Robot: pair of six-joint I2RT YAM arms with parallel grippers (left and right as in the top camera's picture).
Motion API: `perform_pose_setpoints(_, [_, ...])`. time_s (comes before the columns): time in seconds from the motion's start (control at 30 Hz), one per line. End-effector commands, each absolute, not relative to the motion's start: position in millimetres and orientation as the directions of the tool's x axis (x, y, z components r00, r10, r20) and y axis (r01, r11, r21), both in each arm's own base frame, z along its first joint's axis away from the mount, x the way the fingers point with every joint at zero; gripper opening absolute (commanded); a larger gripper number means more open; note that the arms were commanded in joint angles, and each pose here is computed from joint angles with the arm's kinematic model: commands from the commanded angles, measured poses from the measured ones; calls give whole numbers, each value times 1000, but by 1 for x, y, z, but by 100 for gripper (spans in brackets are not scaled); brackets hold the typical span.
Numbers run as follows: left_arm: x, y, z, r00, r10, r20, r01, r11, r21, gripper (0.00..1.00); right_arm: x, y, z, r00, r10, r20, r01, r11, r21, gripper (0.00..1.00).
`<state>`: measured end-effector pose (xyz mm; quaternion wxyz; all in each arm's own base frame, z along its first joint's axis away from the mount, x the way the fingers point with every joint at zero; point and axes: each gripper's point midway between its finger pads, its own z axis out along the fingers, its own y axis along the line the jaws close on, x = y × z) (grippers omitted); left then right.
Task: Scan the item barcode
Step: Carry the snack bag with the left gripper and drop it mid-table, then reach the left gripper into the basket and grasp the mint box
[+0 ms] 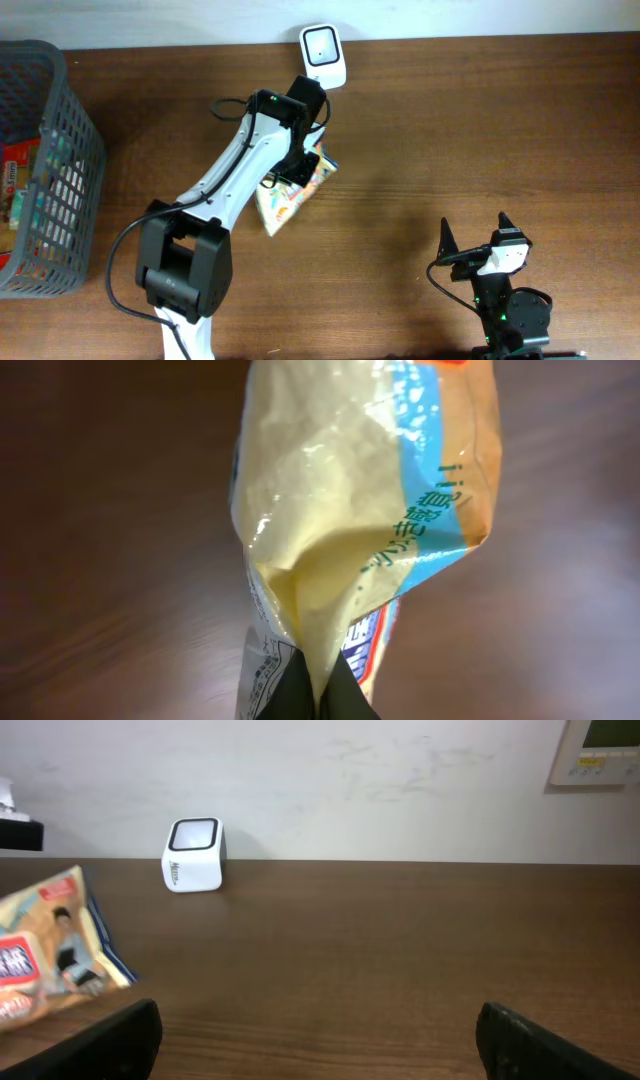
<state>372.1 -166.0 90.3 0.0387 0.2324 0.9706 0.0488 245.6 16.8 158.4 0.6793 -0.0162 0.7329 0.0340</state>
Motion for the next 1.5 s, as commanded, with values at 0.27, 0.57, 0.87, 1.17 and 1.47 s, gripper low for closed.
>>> perform_pose_setpoints(0.27, [352, -210, 108, -824, 533, -192, 306, 705, 640, 0, 246, 17, 156, -81, 33, -996, -70, 997, 38, 99])
perform_pose_setpoints(0.57, [319, -273, 78, -800, 581, -150, 461, 756, 465, 91, 246, 17, 156, -81, 33, -996, -70, 997, 38, 99])
perform_pose_setpoints(0.87, [426, -226, 244, -836, 262, -483, 194, 963, 187, 94, 246, 17, 156, -81, 33, -996, -70, 997, 38, 99])
perform_pose_setpoints(1.17, [461, 26, 397, -587, -240, -774, -385, 923, 6, 99, 246, 17, 156, -81, 33, -996, -70, 997, 38, 99])
perform_pose_setpoints(1.47, [385, 221, 381, -374, -595, -711, -816, 576, -53, 99, 246, 17, 156, -81, 33, -996, -70, 997, 38, 99])
